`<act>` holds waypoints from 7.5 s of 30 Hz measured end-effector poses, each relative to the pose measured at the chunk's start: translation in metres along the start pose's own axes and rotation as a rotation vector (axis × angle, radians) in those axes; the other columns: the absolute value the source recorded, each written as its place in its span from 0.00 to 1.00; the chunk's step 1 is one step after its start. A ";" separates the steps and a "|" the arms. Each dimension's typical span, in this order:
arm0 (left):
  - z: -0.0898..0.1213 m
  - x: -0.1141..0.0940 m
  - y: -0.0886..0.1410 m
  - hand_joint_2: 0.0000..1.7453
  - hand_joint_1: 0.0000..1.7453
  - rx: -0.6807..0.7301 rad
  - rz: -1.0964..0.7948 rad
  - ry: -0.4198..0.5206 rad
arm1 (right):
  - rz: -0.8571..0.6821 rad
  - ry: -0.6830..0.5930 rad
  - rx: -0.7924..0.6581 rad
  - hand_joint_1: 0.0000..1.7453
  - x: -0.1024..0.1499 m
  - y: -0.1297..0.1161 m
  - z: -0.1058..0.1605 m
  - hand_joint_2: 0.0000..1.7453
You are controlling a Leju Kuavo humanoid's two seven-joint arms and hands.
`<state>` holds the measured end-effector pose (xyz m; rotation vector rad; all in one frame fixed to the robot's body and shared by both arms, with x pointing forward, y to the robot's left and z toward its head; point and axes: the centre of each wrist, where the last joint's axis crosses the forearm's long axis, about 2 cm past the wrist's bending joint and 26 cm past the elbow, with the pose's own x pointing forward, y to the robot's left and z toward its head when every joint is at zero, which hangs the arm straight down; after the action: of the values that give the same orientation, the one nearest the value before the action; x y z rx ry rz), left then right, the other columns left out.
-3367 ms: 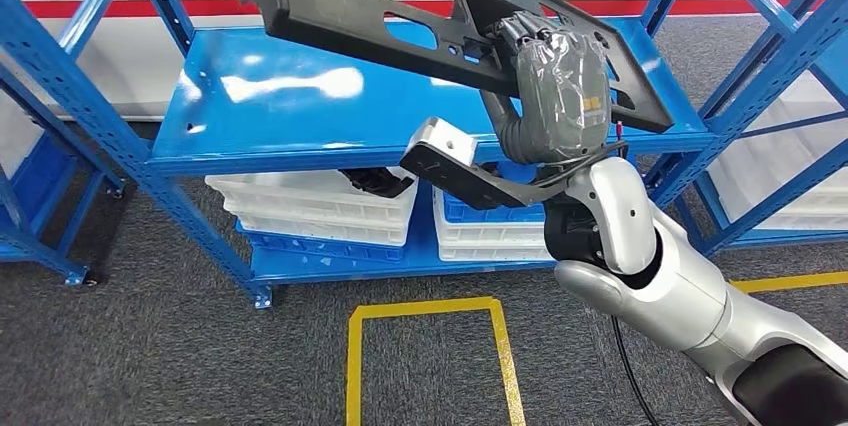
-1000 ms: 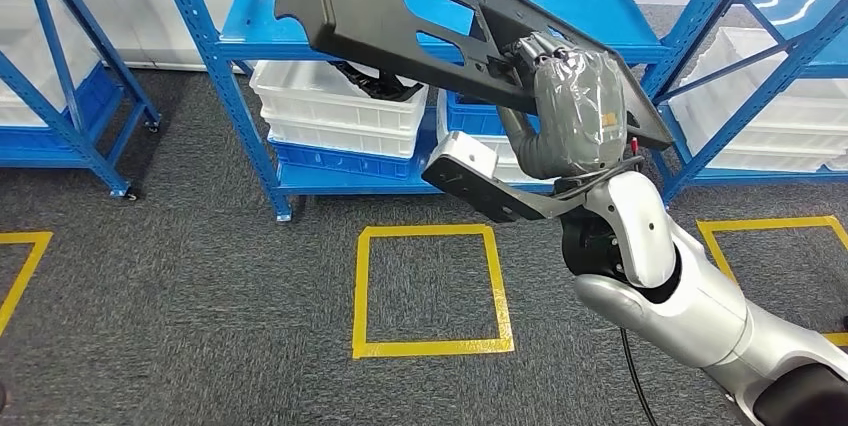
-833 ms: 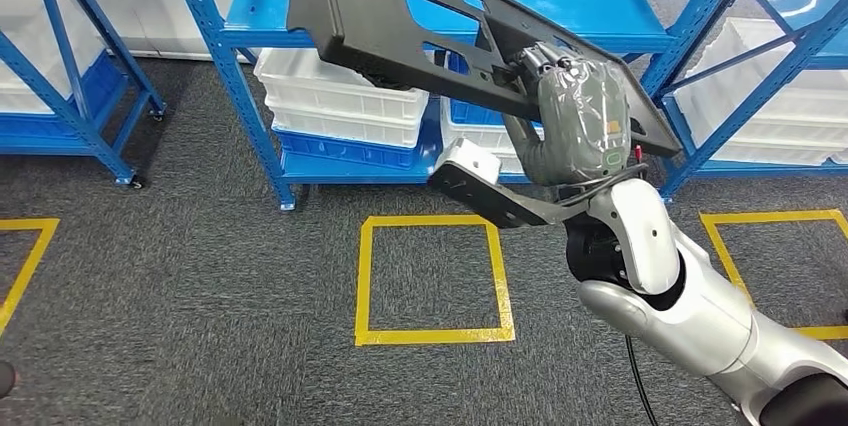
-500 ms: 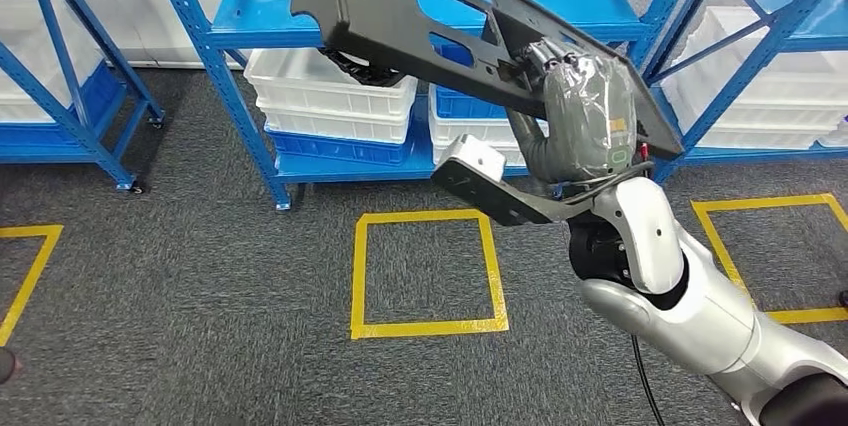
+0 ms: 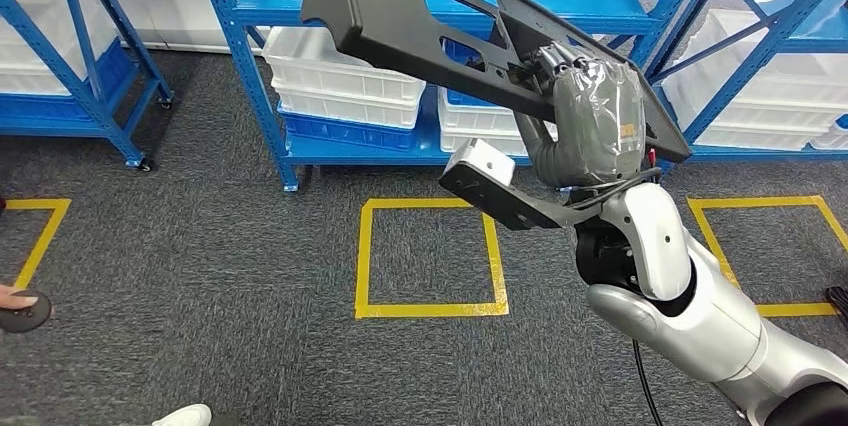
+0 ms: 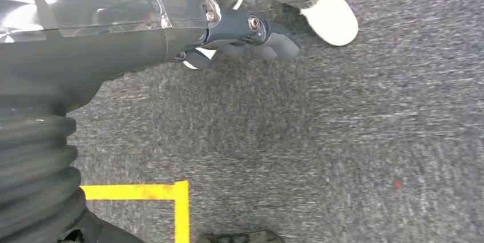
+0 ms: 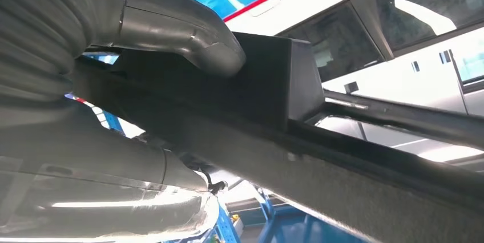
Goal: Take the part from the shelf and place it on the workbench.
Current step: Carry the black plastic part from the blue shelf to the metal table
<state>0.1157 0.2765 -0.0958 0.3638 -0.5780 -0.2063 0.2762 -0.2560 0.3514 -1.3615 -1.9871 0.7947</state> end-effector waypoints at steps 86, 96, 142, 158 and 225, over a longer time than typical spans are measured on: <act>0.003 -0.007 -0.003 1.00 0.00 0.003 0.062 -0.030 | 0.030 0.036 -0.124 1.00 -0.028 -0.069 0.014 1.00; 0.004 -0.006 -0.006 1.00 0.00 0.003 0.086 -0.024 | 0.034 0.010 -0.218 1.00 -0.027 -0.088 0.019 1.00; 0.008 -0.009 -0.013 1.00 0.00 0.009 0.149 -0.013 | 0.397 -0.151 -0.092 1.00 -0.003 -0.093 0.040 1.00; 0.008 0.000 -0.019 1.00 0.00 -0.010 0.141 -0.018 | 0.582 -0.393 0.035 1.00 0.049 -0.045 0.023 1.00; 0.009 -0.002 -0.019 1.00 0.00 -0.009 0.140 -0.030 | 0.632 -0.230 0.074 1.00 0.021 -0.034 0.037 1.00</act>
<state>0.1072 0.2570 -0.0973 0.3103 -0.6296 -0.0805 0.2223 -0.2520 0.3562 -1.9569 -1.6606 1.3406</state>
